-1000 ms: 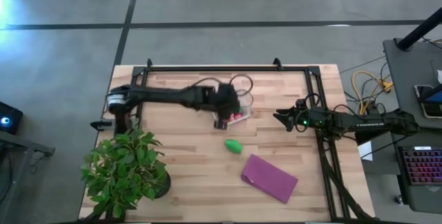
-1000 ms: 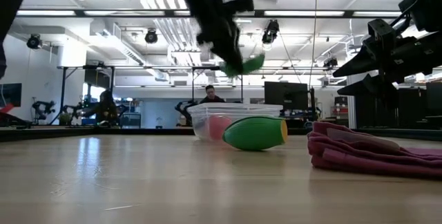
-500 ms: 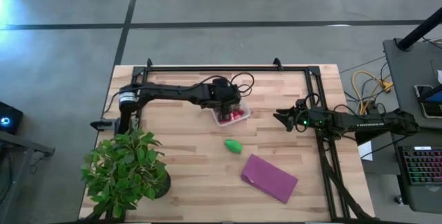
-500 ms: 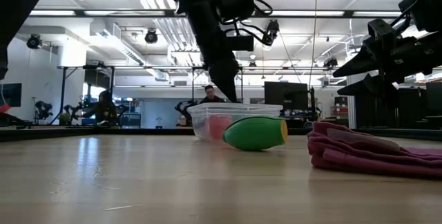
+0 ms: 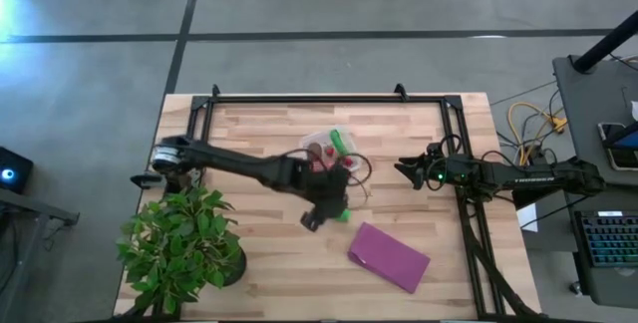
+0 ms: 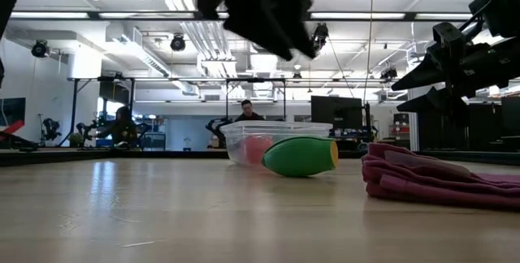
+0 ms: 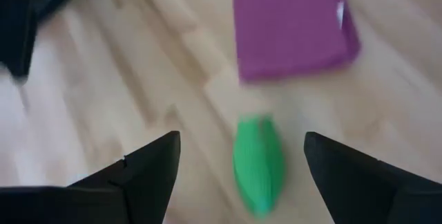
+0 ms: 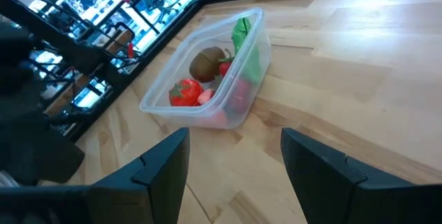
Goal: Pick and placing Produce into tupperware
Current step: Put the green corn into the transparent bin
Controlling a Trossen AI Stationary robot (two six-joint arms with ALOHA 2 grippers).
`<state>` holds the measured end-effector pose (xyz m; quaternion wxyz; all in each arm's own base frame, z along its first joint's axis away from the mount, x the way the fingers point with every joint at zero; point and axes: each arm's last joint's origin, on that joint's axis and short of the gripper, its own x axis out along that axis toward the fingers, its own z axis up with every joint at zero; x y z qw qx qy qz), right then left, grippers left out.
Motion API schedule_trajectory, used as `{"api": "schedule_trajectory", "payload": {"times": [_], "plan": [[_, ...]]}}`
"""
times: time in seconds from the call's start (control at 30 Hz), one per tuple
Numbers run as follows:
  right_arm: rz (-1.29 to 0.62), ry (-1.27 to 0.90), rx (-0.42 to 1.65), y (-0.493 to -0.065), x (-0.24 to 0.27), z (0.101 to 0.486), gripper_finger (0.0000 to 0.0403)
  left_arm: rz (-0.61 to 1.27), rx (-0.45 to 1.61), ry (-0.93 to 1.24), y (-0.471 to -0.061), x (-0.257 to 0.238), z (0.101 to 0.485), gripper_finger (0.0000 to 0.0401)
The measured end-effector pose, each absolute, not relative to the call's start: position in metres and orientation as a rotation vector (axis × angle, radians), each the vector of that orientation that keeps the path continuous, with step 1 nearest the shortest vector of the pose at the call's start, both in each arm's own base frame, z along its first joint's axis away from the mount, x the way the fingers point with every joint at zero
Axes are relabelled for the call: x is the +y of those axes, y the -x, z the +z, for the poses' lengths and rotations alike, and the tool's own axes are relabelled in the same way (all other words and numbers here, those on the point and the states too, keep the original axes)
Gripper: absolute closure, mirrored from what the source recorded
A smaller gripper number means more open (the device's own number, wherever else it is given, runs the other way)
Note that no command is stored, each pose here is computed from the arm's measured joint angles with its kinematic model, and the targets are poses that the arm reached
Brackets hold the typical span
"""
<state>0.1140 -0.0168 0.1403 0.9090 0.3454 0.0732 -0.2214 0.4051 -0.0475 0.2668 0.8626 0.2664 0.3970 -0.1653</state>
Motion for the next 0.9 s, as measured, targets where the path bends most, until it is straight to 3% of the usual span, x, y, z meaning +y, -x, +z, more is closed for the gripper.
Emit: {"api": "schedule_trajectory", "payload": {"times": [0.43, 0.9], "plan": [[-0.457, -0.712, 0.152, -0.114, -0.017, 0.14, 0.0184, -0.301, 0.978, -0.457, -0.436, -0.059, 0.193, 0.0109], [-0.457, -0.712, 0.151, -0.114, -0.017, 0.14, 0.0184, -0.285, 1.035, -0.426, -0.438, -0.058, 0.172, 0.0109]]}}
